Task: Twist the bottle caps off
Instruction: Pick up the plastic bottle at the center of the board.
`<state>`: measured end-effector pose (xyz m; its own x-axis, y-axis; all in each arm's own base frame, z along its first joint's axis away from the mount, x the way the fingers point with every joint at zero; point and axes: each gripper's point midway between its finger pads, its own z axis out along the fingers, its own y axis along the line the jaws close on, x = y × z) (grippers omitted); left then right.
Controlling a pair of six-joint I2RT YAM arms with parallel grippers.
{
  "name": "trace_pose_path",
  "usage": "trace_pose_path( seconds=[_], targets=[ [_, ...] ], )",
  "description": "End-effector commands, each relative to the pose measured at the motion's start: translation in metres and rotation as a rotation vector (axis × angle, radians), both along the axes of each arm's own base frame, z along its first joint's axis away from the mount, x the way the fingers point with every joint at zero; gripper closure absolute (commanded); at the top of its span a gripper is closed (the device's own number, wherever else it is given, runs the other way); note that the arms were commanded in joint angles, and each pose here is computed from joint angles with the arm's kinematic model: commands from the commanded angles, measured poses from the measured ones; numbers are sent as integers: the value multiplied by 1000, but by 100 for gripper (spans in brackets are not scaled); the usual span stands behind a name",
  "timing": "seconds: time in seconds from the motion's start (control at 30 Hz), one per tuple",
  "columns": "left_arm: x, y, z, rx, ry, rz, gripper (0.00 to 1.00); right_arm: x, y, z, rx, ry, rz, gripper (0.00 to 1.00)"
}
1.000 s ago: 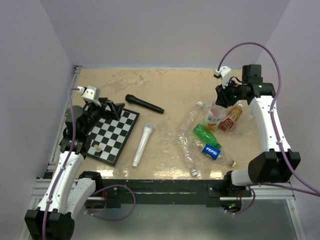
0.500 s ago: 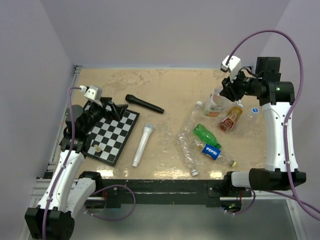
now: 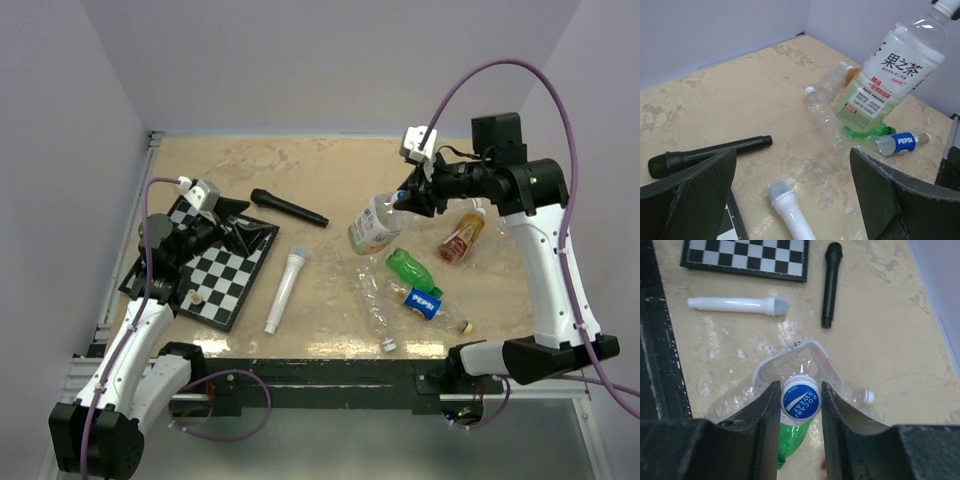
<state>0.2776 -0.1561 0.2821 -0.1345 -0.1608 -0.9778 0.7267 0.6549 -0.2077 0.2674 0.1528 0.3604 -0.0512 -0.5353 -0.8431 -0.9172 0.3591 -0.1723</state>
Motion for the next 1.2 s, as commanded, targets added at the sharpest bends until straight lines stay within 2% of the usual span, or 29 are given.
trace_pose_path(
  seconds=[0.0,0.27,0.6,0.83,1.17],
  targets=[
    [-17,-21,12,-15,-88,-131,0,-10,29,13,87,10,124,100],
    [-33,-42,8,-57,-92,-239,0,-21,60,4,174,73,257,100],
    [-22,-52,0,-144,38,-244,0,-20,68,-8,238,122,250,100],
    [-13,-56,-14,-136,114,-260,0,-21,69,-14,255,140,250,100],
    [-13,-50,-9,-75,27,-199,0,-19,72,-20,272,170,245,100]
  ],
)
